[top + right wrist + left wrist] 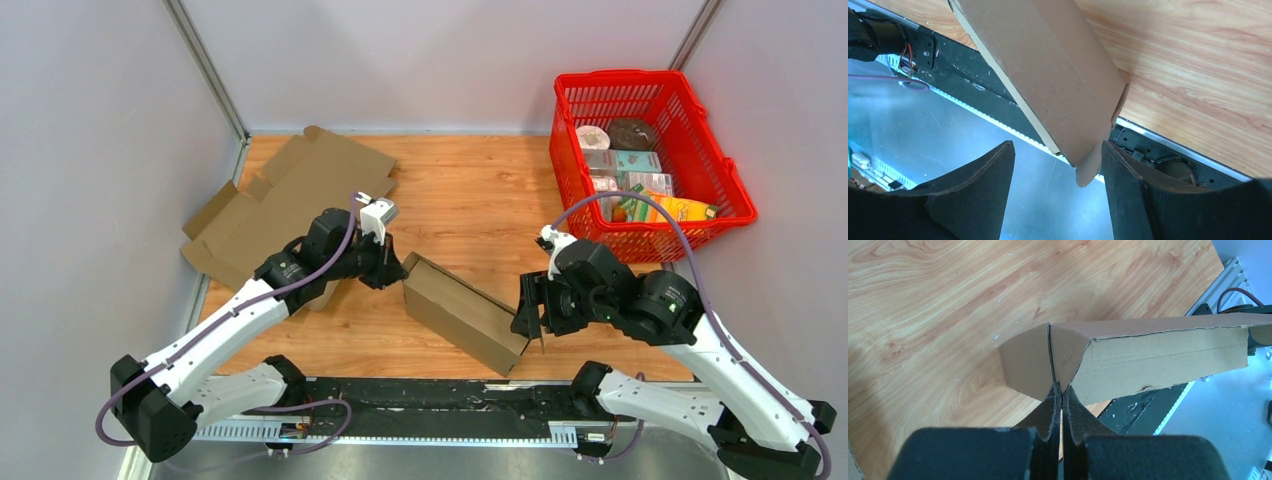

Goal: Fold the paper box

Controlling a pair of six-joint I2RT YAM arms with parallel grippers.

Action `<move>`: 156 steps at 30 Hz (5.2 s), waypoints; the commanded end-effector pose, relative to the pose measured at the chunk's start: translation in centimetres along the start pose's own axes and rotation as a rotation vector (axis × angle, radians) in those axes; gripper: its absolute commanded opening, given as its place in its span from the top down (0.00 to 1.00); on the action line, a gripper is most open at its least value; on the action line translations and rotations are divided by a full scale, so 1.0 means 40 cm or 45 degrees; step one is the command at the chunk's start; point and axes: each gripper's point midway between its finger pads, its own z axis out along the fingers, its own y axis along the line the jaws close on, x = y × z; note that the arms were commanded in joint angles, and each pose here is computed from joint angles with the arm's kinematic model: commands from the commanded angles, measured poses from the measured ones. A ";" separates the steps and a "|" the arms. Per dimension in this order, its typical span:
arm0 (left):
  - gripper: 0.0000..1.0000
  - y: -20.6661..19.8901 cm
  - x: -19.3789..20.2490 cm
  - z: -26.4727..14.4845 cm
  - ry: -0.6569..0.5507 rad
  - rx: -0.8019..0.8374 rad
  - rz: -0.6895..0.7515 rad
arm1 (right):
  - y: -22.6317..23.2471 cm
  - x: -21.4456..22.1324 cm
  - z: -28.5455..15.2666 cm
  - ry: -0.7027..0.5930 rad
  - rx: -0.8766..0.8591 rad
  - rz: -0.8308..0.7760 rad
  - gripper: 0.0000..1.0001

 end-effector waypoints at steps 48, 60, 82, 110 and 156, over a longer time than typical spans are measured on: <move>1.00 0.114 0.050 -0.080 -0.199 -0.415 -0.372 | -0.039 -0.205 0.179 -0.061 0.236 -0.218 0.04; 1.00 0.116 0.038 -0.072 -0.175 -0.437 -0.364 | -0.132 -0.117 0.062 -0.047 0.352 -0.288 0.12; 1.00 0.107 0.041 -0.072 -0.161 -0.413 -0.359 | 0.062 -0.187 0.090 -0.086 -0.053 0.009 1.00; 1.00 0.111 0.058 -0.058 -0.185 -0.381 -0.366 | -0.001 -0.187 0.168 -0.271 -0.012 0.174 1.00; 0.97 0.148 0.086 -0.046 -0.282 -0.398 -0.356 | -0.001 -0.226 0.143 -0.261 -0.144 0.907 0.80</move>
